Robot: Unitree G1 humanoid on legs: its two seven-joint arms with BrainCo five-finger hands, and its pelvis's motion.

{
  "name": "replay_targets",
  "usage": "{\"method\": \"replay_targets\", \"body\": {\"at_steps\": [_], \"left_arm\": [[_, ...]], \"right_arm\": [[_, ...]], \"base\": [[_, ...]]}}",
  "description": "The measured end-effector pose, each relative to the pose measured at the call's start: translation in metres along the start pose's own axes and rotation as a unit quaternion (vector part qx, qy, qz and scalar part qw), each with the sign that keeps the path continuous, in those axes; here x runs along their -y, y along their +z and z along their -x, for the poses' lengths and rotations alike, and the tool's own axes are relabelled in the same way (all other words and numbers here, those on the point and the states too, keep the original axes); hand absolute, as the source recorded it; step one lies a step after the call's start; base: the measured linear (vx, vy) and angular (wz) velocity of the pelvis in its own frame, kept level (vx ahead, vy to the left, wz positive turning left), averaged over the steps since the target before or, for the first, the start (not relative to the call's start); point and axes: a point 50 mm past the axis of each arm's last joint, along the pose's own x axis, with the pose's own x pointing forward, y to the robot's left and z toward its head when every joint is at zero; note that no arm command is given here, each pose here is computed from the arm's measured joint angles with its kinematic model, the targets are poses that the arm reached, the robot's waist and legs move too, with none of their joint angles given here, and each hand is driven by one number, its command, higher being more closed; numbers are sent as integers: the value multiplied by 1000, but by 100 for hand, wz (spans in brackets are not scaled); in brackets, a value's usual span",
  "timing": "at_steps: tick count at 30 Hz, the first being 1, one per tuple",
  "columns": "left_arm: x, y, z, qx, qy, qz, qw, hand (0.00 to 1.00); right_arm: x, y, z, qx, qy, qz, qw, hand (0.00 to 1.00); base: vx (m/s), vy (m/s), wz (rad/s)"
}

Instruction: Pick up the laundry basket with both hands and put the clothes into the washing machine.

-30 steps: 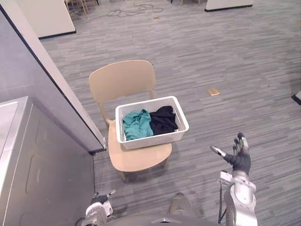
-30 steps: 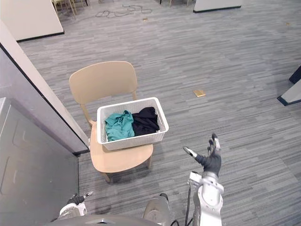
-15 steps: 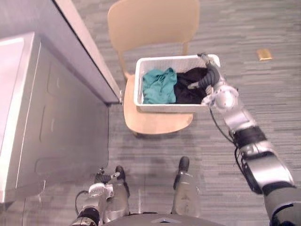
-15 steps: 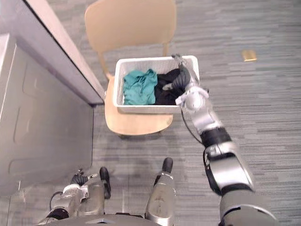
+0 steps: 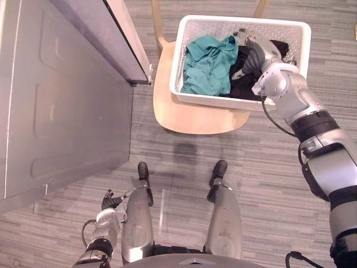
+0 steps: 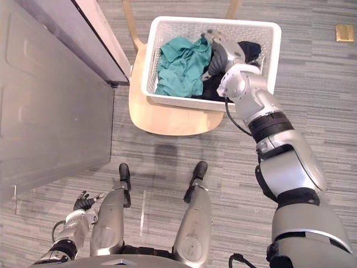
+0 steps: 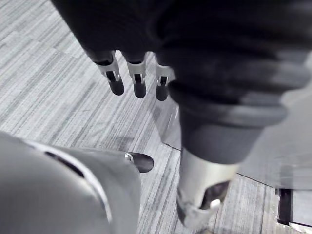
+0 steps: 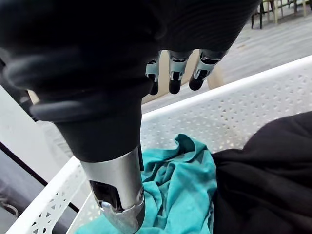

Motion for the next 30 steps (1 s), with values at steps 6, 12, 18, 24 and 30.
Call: {"method": "replay_targets", "body": {"at_steps": [6,12,18,24,30], "left_arm": [[6,12,-1,19,-2,25,1000,0],[15,26,0,46,-5,59,997,0],[16,39,2,71,-6,101,992,0],[15,47,3,88,-4,127,988,0],[17,56,6,107,-2,154,982,0]], "right_arm": [[24,15,-10,23,-30,21,999,0],[51,25,-16,33,-82,40,995,0],[70,23,-15,26,-121,43,991,0],[73,24,-16,23,-124,44,991,0],[74,23,-16,20,-125,44,991,0]], "base": [[-16,-33,13],[-2,-31,6],[-18,-26,12],[-27,-26,8],[-14,-27,9]]}}
